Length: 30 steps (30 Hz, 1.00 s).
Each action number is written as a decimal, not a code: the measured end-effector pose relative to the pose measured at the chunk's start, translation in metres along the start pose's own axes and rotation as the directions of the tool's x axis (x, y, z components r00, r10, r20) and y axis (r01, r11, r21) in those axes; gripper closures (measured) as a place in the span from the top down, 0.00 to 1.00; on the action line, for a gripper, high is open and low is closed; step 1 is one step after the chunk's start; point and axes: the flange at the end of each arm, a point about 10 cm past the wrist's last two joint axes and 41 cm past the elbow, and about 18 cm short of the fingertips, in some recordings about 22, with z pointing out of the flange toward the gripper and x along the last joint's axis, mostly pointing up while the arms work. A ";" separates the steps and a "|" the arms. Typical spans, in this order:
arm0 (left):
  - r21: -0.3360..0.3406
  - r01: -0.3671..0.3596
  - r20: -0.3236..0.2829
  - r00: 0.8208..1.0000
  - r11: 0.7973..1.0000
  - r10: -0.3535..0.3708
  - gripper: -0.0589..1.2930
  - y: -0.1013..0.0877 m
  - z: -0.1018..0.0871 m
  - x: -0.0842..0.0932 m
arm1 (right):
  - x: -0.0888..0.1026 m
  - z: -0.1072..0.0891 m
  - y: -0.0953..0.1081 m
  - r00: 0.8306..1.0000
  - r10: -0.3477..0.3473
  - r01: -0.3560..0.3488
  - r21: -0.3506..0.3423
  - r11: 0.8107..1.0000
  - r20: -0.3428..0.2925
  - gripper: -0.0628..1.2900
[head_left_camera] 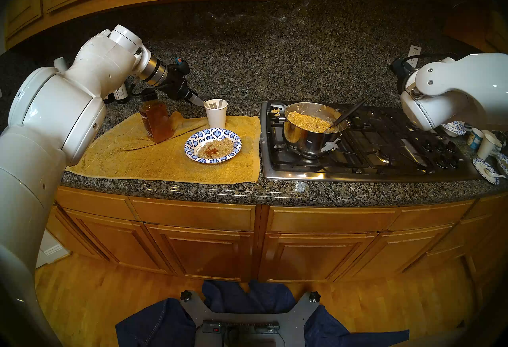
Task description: Scoop oatmeal into bowl, add cinnamon, and put a spoon inside bowl
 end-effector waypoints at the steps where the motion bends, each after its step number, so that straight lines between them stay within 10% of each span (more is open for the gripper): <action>1: 0.001 -0.001 0.000 1.000 1.000 0.001 0.57 0.000 0.001 0.001 | 0.000 0.000 0.000 1.000 0.000 0.000 0.000 1.000 0.000 0.96; 30: 0.025 -0.009 -0.004 1.000 1.000 0.009 0.61 0.004 0.011 0.007 | 0.000 0.000 0.001 1.000 0.001 -0.001 0.001 1.000 -0.001 0.96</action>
